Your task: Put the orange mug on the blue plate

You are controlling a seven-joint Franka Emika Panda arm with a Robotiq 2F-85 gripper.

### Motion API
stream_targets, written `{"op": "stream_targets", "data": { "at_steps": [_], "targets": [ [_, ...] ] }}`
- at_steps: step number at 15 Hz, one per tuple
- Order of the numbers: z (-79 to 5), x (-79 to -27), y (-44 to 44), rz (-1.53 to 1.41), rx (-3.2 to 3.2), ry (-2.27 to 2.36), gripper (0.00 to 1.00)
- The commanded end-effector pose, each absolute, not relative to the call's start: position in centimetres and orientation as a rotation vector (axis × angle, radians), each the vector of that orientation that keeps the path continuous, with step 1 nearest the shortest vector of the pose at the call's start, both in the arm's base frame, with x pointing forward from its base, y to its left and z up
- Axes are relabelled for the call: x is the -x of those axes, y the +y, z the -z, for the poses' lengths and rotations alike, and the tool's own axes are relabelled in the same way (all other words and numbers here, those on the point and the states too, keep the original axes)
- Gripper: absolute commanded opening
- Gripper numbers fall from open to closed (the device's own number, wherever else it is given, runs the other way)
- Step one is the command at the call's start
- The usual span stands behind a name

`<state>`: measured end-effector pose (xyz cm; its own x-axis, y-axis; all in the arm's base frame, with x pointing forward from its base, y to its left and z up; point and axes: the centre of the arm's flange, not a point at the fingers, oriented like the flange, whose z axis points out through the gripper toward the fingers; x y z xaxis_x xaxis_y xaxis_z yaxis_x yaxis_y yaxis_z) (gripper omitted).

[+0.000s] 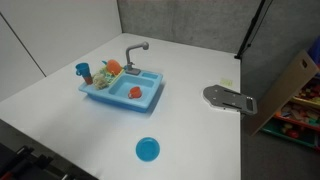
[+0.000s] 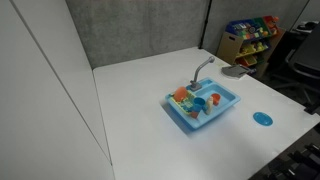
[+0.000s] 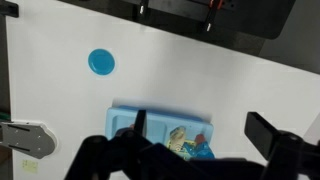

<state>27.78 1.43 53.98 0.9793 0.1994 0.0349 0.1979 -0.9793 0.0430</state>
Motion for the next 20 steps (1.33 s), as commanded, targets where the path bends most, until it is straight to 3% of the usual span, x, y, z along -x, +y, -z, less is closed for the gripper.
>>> {"op": "stream_targets", "data": {
  "at_steps": [1, 9, 20],
  "targets": [
    [-54.8, -28.7, 1.7, -0.025, -3.078, 0.304, 1.00],
    [-56.6, -33.0, 1.8, 0.019, -3.060, 0.229, 1.00],
    [-52.9, -39.5, 1.5, 0.011, -3.072, 0.137, 1.00]
  ]
}}
